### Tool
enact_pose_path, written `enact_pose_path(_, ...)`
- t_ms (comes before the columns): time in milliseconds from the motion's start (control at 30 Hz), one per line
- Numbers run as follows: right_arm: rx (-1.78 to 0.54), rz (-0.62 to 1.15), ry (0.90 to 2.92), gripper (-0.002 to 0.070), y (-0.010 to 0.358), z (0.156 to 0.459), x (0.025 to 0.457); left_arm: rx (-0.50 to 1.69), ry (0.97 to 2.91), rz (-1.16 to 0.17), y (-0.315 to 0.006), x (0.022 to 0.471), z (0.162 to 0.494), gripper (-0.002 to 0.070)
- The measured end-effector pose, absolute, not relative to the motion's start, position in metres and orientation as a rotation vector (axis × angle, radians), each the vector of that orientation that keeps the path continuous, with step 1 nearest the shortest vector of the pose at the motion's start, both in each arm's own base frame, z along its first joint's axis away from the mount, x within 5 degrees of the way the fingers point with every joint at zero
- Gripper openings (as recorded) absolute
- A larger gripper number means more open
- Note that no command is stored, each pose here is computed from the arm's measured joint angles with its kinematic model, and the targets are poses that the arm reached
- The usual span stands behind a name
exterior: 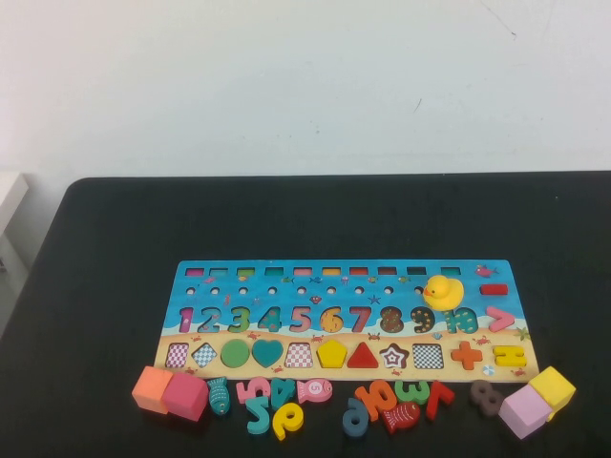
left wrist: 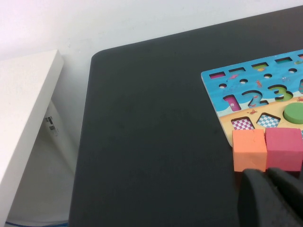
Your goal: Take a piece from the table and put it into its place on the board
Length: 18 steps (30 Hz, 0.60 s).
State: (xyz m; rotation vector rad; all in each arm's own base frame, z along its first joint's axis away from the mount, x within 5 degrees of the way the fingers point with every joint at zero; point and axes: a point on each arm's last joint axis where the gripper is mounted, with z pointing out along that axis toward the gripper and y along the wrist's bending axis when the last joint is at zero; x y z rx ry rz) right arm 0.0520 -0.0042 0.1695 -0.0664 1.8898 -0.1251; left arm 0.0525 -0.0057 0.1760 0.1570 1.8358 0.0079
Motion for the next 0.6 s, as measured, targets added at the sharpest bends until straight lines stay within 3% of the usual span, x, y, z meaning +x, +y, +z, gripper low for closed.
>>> enact_pose_path(600, -0.063, -0.125, 1.903, 0.0019, -0.0044, 0.1692, 0.0515, 0.157, 1.836, 0.008, -0.0057, 0.0525, 0.1760, -0.0002)
